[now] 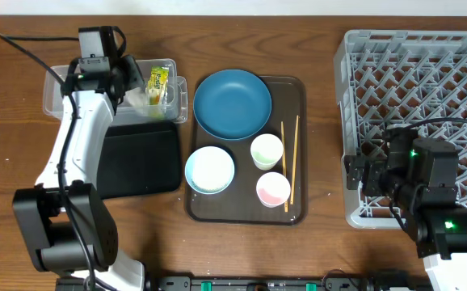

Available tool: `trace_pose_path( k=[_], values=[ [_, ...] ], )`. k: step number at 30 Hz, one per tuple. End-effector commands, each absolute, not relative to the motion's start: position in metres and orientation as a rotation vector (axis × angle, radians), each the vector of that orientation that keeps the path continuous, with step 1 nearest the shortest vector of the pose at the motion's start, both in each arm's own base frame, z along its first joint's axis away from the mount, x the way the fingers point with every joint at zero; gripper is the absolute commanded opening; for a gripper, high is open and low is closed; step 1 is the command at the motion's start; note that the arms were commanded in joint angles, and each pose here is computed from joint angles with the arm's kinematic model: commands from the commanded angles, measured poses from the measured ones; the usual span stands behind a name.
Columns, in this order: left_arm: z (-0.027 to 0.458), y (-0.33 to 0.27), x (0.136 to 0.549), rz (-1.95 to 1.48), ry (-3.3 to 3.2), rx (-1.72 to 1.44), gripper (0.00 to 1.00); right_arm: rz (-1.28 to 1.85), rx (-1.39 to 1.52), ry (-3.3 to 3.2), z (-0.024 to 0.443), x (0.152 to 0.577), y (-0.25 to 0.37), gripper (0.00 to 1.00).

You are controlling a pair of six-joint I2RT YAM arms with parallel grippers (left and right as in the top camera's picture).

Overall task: Sort waste into correct bins and load items into the dishwasher rack
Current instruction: 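Grasp the tissue with the left gripper and drop it into the clear bin, then grasp the pink cup with the left gripper and lift it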

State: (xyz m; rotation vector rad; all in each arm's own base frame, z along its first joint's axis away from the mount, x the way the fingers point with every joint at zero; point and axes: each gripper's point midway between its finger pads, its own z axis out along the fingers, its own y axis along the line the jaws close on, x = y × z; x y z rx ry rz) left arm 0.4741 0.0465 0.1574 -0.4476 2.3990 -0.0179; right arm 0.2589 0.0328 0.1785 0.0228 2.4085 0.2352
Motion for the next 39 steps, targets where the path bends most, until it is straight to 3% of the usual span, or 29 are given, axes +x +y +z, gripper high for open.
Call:
trace_pose_path(
  k=[1, 12, 25, 32, 39],
  values=[
    [0.179, 0.033, 0.469, -0.090, 2.379, -0.400, 0.60, 0.245, 0.012, 2.384, 0.188, 0.261, 0.035, 0.99],
    [0.167, -0.074, 0.376, -0.256, 2.722, -0.166, 0.85, 0.245, 0.012, 2.385, 0.188, 0.261, 0.035, 0.99],
    [0.116, -0.191, 0.264, -0.327, 3.026, 0.175, 0.82, 0.244, 0.013, 2.387, 0.188, 0.260, 0.035, 0.99],
    [0.093, -0.226, 0.237, -0.382, 3.038, 0.233, 0.76, 0.244, 0.013, 2.389, 0.187, 0.260, 0.035, 0.99],
    [0.080, -0.257, 0.220, -0.427, 3.039, 0.364, 0.76, 0.244, 0.014, 2.404, 0.185, 0.257, 0.035, 0.99]
  ],
)
